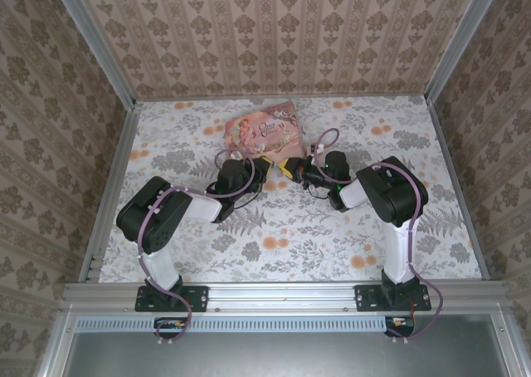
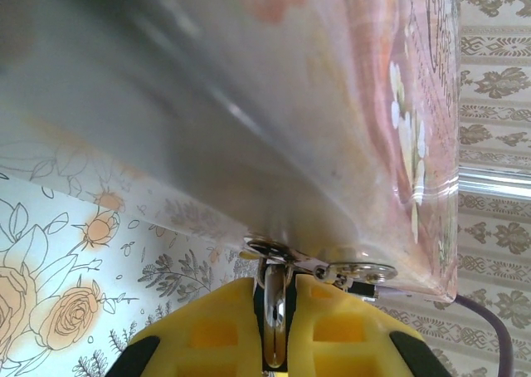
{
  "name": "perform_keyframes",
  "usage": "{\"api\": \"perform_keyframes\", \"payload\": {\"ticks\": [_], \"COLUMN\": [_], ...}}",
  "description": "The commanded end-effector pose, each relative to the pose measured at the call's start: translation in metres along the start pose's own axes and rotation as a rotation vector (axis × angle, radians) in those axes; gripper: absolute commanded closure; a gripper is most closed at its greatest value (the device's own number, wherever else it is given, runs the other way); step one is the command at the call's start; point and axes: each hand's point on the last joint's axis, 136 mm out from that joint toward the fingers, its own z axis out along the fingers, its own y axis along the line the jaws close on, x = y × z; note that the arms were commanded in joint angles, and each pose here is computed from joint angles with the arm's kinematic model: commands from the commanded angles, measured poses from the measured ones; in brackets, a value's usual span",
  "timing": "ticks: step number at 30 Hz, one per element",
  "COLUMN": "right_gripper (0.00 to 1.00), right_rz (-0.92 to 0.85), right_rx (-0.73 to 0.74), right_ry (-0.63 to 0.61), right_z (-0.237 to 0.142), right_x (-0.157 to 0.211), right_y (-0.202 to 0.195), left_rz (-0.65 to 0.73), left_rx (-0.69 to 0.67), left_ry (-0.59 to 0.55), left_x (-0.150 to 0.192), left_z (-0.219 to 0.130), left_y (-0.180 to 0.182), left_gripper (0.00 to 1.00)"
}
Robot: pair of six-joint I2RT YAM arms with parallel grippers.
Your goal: Unlock a padlock with a key
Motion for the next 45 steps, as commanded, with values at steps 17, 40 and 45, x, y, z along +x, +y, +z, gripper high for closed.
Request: {"api": "perform_keyframes", "payload": {"ticks": [17,40,45], "right_gripper": [1.0,1.0,0.98], "right_rz": [-0.033,0.004,-0.032], "right_rx": [-0.169,-0.206,-0.256], "right_ry": [0.116,0.177,0.196], "right_z": [0.021,0.036,0.043], "right_x": [0.022,0.066,0.068], "right_y": [0.059,0.082,0.107], "left_rz": [0.059,0.095,0.079], "left_rx": [0.015,-0.029,-0.017], "left_ry": [0.41,0.39,0.38], "left_x": [0.096,0.094,0.092], "left_z": [-0.016,-0.005,-0.001], "left_y": [-0.01,0.013,0.018], "left_gripper": [1.0,1.0,1.0]}}
